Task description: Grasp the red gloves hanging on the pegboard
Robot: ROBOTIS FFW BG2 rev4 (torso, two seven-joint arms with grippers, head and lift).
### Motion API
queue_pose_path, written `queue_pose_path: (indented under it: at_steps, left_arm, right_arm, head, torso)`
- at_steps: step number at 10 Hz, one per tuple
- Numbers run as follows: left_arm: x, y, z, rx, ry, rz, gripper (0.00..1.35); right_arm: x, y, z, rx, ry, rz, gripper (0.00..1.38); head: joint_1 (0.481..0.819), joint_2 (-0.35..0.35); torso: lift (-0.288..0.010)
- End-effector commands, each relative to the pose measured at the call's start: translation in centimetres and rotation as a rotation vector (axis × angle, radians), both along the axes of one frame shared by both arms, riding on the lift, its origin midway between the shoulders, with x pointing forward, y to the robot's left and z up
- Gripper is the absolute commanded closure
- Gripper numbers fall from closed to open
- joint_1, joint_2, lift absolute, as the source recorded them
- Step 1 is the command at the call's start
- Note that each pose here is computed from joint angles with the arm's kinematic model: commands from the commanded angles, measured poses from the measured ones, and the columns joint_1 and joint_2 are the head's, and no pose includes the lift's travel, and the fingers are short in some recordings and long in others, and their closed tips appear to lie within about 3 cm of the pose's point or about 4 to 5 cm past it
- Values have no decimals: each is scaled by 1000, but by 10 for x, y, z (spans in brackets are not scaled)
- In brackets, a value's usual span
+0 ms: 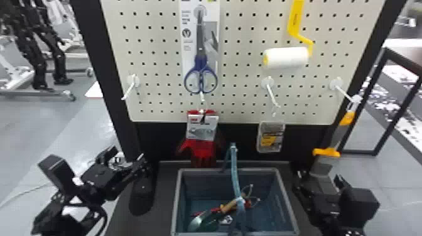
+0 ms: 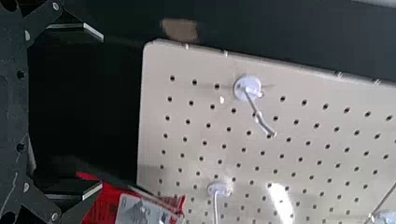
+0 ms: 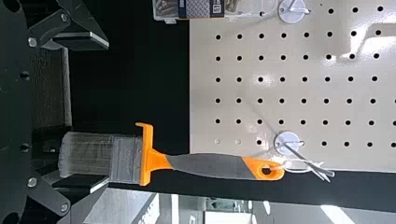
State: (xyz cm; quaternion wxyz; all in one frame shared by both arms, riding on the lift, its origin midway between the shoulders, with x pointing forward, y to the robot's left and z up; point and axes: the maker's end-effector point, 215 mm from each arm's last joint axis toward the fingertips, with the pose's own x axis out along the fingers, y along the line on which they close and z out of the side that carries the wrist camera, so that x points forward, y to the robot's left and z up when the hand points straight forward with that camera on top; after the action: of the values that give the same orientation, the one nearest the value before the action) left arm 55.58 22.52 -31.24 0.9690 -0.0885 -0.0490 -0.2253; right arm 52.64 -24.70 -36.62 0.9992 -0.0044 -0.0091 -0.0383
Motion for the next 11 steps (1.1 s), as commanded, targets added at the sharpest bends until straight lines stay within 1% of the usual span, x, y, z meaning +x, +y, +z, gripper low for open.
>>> queue_pose_path:
  at_steps: [1,2,3,5,6,9,11]
  left_arm:
    - [15,-8,7,29,-3,-82,186]
    - [20,-24,13,33,-12,-163,193]
    - [25,-37,16,27,-8,-220,193]
    - [33,-63,20,37,8,-340,193]
    - [36,-77,22,25,18,-409,193]
    - [40,-108,12,71,70,-529,193]
    - [41,-124,5,103,85,-579,193]
  right_arm:
    - [1,2,2,0,-4,3,269]
    - [2,5,1,-1,-4,9,269]
    - [3,6,2,-1,-5,14,269]
    - [4,7,3,-1,-8,18,269]
    - [5,9,4,1,-10,21,269]
    - [8,15,6,1,-16,39,269]
    - [10,17,7,-3,-20,46,269]
  head:
    - [549,0]
    - [549,0]
    - [549,0]
    - [549,0]
    - [549,0]
    - [549,0]
    - [549,0]
  torso:
    - [-100]
    - [-100]
    - [-100]
    - [-100]
    - [-100]
    - [-100]
    - [-100]
